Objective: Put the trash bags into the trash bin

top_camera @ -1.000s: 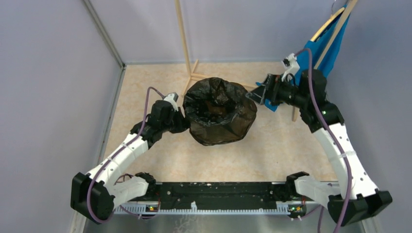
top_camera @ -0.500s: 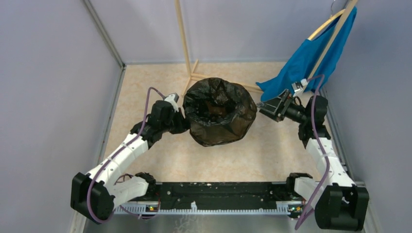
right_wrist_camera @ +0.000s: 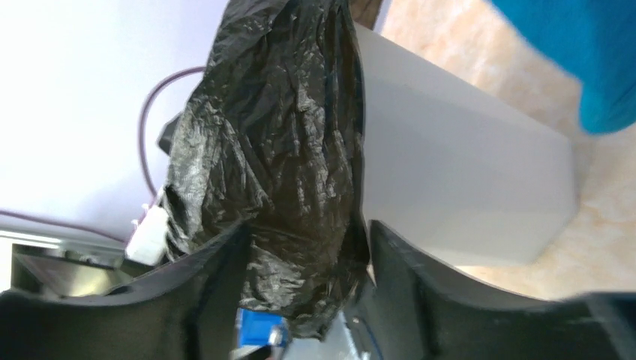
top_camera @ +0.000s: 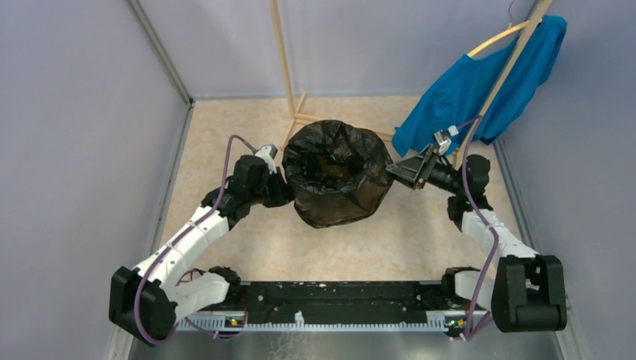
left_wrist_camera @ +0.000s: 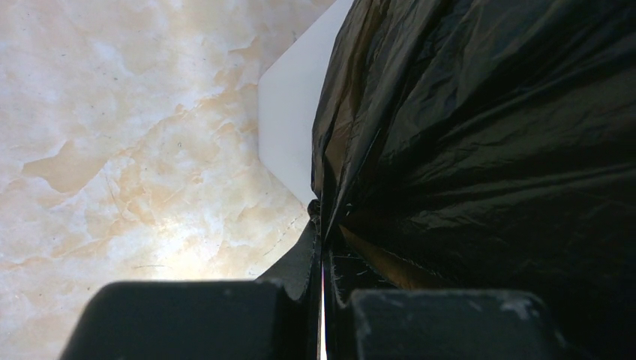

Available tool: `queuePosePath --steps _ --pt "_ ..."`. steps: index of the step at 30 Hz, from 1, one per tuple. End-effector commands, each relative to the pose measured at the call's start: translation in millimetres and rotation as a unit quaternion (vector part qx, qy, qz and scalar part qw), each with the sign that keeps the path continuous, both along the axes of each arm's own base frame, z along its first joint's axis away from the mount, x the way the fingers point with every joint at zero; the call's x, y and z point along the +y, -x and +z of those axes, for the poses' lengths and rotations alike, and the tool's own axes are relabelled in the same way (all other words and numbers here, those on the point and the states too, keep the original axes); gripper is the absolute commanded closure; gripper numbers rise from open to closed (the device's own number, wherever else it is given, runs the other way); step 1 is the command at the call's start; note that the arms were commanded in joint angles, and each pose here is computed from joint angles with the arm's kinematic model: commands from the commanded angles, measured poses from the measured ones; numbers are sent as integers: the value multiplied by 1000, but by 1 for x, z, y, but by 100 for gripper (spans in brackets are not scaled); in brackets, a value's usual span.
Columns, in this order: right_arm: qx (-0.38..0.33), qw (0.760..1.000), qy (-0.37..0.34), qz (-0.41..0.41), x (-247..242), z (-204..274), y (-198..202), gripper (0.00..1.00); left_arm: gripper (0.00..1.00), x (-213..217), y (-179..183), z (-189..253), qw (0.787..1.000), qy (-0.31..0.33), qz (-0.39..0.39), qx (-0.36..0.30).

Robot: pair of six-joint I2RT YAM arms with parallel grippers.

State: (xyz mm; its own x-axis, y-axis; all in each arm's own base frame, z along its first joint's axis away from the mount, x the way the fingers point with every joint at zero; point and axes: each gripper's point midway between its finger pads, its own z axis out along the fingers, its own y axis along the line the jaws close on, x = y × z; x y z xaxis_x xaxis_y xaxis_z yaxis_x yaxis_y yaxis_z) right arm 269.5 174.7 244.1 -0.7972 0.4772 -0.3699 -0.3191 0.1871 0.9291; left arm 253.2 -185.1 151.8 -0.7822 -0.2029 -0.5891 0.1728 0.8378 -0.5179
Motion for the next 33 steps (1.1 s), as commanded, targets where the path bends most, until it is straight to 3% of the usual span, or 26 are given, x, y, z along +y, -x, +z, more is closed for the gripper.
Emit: queuePosePath --steps 1,6,8,24,33 --pt "-53 998 -21 2 4 15 1 54 100 -8 -8 23 999 26 -5 -24" --pt "-29 1000 2 -7 3 -11 -5 92 100 -8 -7 23 999 30 -6 -22" --pt "-23 1000 8 -5 4 -20 -5 100 100 -9 -6 21 999 30 -6 -19" --pt "50 990 133 -8 14 -118 -17 100 100 -3 11 -38 998 19 9 51" --pt "56 986 158 -3 18 -127 -19 96 100 0 17 -47 998 18 14 59"
